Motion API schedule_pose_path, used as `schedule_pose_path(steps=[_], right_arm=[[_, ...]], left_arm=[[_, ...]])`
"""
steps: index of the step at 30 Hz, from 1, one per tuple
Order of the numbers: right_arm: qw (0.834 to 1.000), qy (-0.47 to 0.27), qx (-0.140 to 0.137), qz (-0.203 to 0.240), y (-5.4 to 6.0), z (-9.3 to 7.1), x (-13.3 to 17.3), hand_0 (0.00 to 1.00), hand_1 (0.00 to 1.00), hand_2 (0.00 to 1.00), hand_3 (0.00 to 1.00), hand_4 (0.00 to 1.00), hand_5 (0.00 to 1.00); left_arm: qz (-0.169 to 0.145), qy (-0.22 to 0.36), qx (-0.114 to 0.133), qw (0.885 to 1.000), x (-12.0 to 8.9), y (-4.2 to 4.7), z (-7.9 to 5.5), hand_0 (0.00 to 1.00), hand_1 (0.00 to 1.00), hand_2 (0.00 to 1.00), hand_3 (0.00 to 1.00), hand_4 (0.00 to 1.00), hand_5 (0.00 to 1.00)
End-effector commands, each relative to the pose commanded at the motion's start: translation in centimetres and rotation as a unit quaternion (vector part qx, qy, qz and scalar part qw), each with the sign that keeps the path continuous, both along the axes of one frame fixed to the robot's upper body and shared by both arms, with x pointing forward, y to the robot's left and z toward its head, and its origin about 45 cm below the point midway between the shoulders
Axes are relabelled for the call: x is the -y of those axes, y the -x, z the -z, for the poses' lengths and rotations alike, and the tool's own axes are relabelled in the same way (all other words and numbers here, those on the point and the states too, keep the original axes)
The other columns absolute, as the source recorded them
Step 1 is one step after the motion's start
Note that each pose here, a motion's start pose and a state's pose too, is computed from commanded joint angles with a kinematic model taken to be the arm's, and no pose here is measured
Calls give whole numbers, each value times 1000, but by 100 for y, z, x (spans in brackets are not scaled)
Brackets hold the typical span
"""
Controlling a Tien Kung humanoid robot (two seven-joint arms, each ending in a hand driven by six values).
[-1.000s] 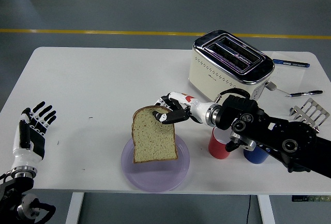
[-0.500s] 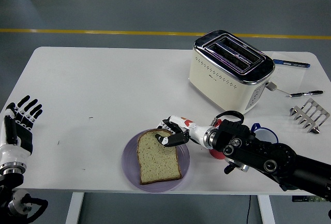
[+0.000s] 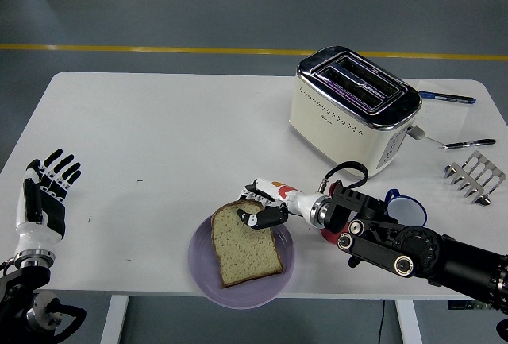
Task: Push plate across desktop,pick up the break from the machine,place the break in the plate
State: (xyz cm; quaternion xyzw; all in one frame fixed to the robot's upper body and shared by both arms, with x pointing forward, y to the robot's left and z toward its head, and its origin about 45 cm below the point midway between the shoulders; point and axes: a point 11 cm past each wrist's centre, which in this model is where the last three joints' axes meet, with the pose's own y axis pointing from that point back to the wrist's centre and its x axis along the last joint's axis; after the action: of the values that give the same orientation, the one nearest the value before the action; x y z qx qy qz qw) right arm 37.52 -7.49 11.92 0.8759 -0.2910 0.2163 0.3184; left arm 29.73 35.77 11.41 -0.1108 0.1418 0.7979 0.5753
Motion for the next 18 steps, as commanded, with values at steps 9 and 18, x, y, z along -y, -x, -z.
schedule_pose_path(steps=[9, 18], right_arm=[[999, -22, 50, 3, -90, -88, -21, 642, 678, 721, 827, 722, 415], [992, -76, 92, 51, -241, -297, 5, 721, 730, 804, 922, 742, 451]], left_arm=[[-3, -1, -3, 1000, 2, 19, 27, 752, 682, 697, 715, 425, 998], [4, 0, -1, 1000, 48, -7, 19, 751, 681, 697, 714, 422, 998]])
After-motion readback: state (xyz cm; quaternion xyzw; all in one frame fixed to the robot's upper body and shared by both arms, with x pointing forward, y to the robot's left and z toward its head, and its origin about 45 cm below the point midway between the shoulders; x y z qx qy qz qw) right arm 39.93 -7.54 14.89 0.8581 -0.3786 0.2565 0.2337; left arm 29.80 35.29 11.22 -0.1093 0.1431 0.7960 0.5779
